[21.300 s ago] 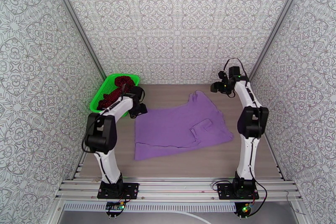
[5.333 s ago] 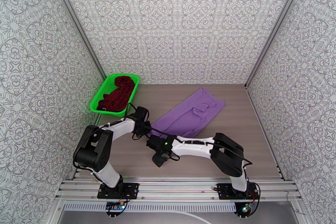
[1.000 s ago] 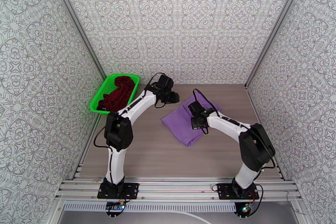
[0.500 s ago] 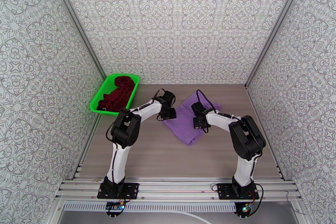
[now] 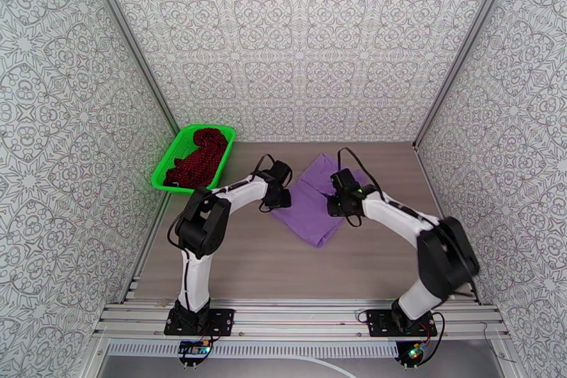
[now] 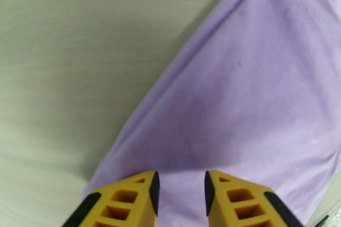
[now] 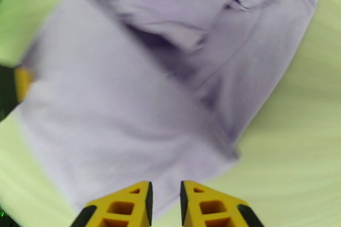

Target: Fold and stack the mixed laundry pile

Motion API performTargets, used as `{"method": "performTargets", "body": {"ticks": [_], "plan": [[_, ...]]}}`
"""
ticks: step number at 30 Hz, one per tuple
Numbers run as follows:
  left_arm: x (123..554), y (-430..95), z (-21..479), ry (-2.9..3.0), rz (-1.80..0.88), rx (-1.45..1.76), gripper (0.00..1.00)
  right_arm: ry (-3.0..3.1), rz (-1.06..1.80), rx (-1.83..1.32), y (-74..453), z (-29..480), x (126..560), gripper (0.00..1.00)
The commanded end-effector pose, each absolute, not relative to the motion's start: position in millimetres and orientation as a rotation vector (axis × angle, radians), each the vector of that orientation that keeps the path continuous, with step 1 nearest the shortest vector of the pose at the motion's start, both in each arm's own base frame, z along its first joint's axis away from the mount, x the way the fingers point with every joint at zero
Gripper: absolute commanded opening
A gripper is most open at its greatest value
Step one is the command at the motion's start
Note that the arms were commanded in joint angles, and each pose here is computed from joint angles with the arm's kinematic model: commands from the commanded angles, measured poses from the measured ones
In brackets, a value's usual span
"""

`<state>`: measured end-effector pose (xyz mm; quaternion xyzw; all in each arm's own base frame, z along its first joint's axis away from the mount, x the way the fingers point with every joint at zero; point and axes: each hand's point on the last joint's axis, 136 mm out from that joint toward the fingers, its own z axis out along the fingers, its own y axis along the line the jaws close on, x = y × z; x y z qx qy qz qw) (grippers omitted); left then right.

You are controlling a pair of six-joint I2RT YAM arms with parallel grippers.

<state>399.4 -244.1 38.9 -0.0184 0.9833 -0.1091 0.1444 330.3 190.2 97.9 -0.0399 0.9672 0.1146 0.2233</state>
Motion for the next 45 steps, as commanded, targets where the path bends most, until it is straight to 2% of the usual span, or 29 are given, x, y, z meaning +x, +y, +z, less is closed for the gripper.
{"method": "performTargets", "body": {"ticks": [1, 9, 14, 21, 24, 31, 37, 39, 41, 45], "plan": [[395.9, -245.8, 63.6, 2.796, -0.309, -0.053, 0.36, 2.759, 0.446, -0.133, 212.7, 75.8, 295.3, 0.22], [378.9, -243.3, 34.2, 2.862, -0.292, -0.056, 0.36, 2.867, 0.446, -0.174, 245.8, 22.2, 272.9, 0.17], [344.0, -226.0, 6.9, 2.948, -0.225, -0.078, 0.36, 2.943, 0.396, -0.207, 251.1, -5.9, 245.0, 0.16], [281.0, -175.0, -5.4, 3.016, -0.066, -0.178, 0.36, 2.982, 0.373, -0.257, 260.2, -12.3, 207.2, 0.16], [267.4, -151.5, -1.6, 3.007, 0.027, -0.207, 0.37, 2.983, 0.418, -0.287, 273.9, -7.3, 195.3, 0.16], [294.4, -134.7, 9.5, 2.953, 0.055, -0.227, 0.37, 2.978, 0.441, -0.432, 306.9, 6.1, 174.6, 0.16], [298.8, -131.3, 23.4, 2.956, 0.121, -0.229, 0.40, 2.957, 0.412, -0.440, 305.0, 24.9, 170.2, 0.18], [298.6, -129.2, 36.5, 2.935, 0.125, -0.234, 0.47, 2.922, 0.376, -0.433, 298.9, 38.0, 175.8, 0.21], [303.0, -127.4, 53.9, 2.905, 0.134, -0.228, 0.51, 2.887, 0.342, -0.448, 295.8, 54.2, 182.5, 0.30], [330.8, -132.0, 105.5, 2.804, 0.111, -0.177, 0.64, 2.806, 0.288, -0.461, 288.2, 95.5, 203.7, 0.41]]}}
